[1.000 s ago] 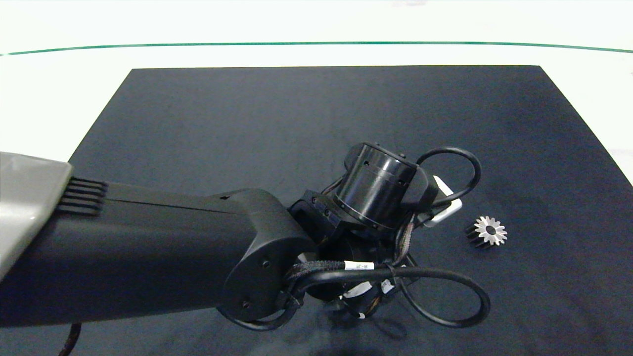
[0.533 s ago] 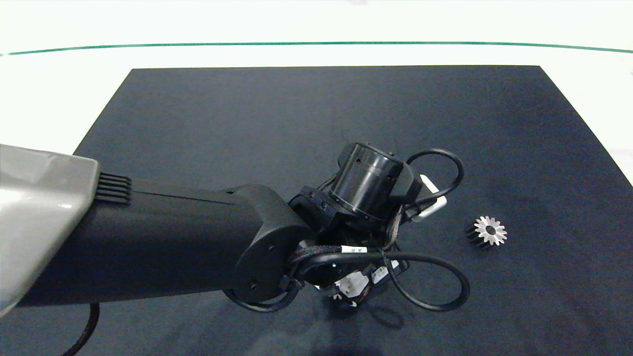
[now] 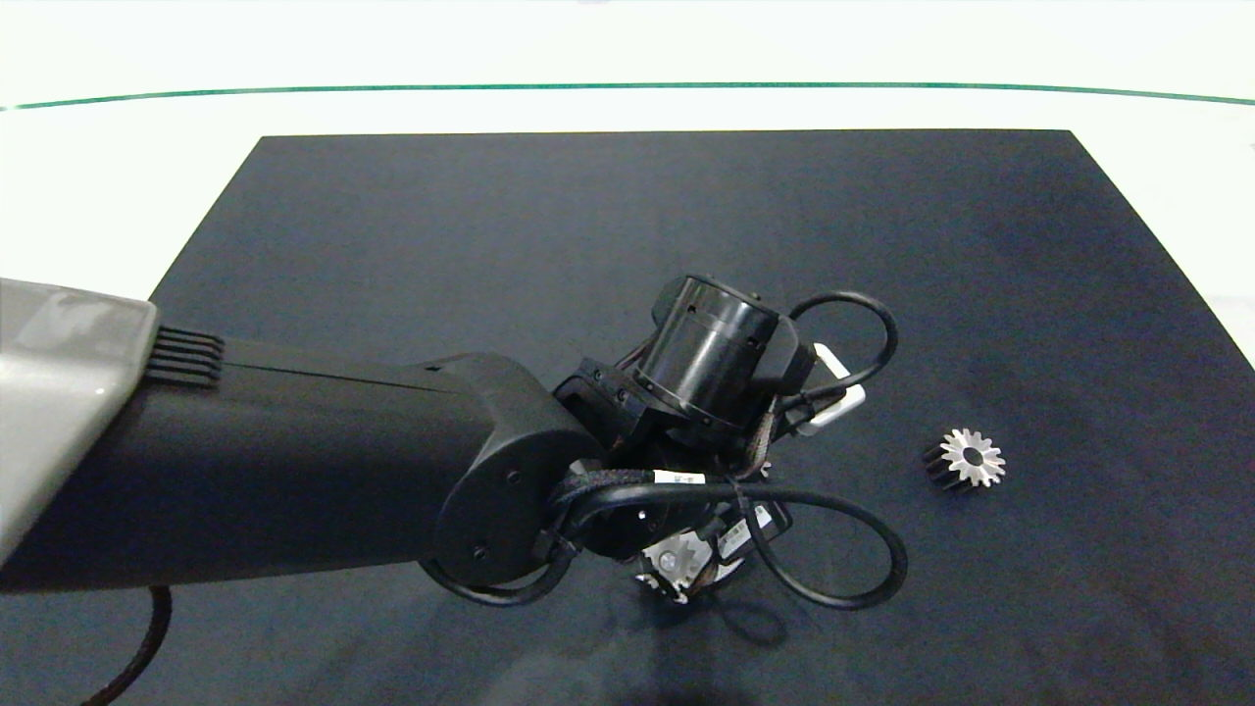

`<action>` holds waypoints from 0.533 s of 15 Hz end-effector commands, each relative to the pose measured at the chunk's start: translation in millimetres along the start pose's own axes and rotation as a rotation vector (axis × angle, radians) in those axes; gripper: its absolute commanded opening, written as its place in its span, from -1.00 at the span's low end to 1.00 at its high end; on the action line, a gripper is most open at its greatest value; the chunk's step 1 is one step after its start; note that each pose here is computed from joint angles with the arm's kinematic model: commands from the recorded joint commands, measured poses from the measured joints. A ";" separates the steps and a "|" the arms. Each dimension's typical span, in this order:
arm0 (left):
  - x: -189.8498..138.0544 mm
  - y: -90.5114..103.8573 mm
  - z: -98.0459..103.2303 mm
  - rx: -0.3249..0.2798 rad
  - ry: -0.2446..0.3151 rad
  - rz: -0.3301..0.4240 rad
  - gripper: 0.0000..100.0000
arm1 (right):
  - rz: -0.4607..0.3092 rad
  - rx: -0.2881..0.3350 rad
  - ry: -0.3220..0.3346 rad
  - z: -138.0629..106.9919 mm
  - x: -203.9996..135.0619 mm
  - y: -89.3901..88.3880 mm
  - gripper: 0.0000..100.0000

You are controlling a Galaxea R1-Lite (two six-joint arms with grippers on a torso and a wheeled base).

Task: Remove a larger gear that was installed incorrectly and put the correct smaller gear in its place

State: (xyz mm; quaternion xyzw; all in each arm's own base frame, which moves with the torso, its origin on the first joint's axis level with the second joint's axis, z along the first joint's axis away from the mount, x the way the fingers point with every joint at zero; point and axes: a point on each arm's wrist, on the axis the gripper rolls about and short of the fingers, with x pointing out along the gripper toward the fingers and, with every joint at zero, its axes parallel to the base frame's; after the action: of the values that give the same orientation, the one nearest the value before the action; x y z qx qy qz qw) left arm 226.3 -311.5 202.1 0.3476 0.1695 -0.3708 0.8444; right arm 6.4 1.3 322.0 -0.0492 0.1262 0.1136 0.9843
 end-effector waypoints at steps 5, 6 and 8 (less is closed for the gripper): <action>7.5 -5.8 -4.0 0.010 0.020 -0.011 -0.56 | 0.002 -0.001 0.003 -2.6 -1.5 0.2 1.00; 8.6 -6.3 -4.4 0.010 0.023 -0.012 -0.56 | 0.003 -0.001 0.004 -2.9 -1.2 0.2 1.00; 10.8 -6.7 -5.3 0.012 0.027 -0.013 -0.56 | 0.004 0.000 0.015 -5.0 0.9 0.4 1.00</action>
State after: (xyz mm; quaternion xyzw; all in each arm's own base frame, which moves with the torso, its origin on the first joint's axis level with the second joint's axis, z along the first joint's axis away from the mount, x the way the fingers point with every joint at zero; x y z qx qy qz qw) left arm 227.1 -315.6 192.4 0.3532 0.1778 -0.3734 0.8392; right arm 5.4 1.1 318.6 -0.0485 0.1292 0.1147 0.9838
